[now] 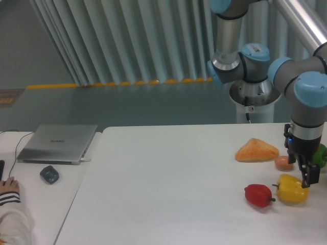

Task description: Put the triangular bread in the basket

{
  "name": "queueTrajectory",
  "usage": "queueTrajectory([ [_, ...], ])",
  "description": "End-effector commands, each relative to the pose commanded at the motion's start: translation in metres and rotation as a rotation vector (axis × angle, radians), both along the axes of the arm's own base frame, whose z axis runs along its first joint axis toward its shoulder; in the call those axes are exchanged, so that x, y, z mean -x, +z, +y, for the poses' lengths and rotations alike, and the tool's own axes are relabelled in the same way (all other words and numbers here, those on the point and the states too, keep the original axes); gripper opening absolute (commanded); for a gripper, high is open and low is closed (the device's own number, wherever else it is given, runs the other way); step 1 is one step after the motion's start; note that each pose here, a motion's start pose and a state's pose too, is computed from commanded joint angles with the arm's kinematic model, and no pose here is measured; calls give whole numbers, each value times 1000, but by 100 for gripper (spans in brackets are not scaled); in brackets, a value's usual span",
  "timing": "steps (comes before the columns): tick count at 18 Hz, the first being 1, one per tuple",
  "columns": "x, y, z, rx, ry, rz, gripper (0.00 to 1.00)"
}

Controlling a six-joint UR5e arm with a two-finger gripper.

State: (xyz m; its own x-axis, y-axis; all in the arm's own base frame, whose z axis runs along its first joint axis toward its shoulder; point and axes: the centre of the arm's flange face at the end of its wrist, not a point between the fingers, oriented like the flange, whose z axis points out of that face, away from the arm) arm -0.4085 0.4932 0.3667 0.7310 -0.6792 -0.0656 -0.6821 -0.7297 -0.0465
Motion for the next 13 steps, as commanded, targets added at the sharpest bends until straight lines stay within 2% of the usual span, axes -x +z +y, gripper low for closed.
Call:
queueTrajectory([
  [6,-10,-6,8,3,-6,-5,100],
  [8,-12,-12,6,-9,14,10,100],
  [12,-12,-14,7,-23,117,3,100],
  [13,-16,-16,10,-22,108,0,100],
])
